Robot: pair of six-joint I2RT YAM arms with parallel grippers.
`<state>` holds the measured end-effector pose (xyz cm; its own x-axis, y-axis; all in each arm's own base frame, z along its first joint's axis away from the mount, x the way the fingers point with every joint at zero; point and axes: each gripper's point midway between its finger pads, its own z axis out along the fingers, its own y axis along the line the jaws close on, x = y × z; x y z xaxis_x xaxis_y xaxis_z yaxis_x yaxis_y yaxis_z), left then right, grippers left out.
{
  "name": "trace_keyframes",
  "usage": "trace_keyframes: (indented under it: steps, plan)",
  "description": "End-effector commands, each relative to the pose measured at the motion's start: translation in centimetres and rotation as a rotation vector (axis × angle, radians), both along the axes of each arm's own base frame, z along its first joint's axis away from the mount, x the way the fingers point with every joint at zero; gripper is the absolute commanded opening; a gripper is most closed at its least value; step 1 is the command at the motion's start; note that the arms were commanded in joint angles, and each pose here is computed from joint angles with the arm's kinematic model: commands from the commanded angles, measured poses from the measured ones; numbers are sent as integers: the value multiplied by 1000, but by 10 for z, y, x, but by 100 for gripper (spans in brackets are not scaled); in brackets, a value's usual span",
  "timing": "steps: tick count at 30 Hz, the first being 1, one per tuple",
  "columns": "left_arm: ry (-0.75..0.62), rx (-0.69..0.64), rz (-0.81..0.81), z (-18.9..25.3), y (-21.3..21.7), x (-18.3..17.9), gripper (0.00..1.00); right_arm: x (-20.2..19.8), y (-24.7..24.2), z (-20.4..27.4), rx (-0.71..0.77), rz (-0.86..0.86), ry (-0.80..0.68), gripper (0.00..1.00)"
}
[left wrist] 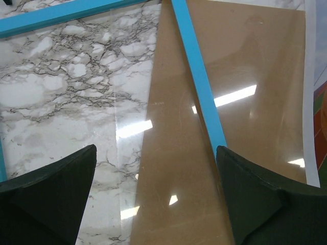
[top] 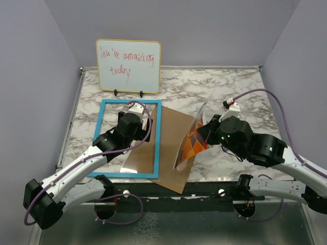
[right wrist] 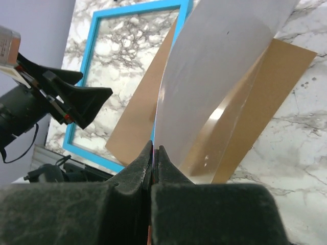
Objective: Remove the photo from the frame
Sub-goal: Pick up the photo from the photo frame, then place the photo in the photo frame.
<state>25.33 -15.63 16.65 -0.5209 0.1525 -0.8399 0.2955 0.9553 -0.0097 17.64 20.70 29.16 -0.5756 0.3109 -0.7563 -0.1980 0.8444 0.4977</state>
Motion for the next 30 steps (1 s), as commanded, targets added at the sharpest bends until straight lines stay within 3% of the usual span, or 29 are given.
trace_keyframes:
  steps: [1, 7, 14, 17, 20, 23, 30]
  plan:
    - [-19, 17, 60, 2, 13, 1, 99, -2, 32, 22, 8, 152, -50, 1]
    - [-79, 37, 205, 16, 40, 5, 99, -6, 102, 91, 128, 406, -174, 1]
    - [-192, -42, 324, 44, 64, 1, 99, -20, 110, 167, 290, 513, -364, 1]
    - [-227, -65, 355, 53, 71, -1, 99, 2, 89, 109, 217, 325, -266, 1]
    - [-251, -80, 382, 59, 78, -2, 99, 16, 64, 2, 129, 92, -32, 1]
    - [-265, -95, 392, 61, 80, -4, 99, 6, 49, -85, 114, 1, 126, 1]
    - [-220, -67, 332, 49, 67, 0, 99, -18, -6, -199, 143, -285, 378, 1]
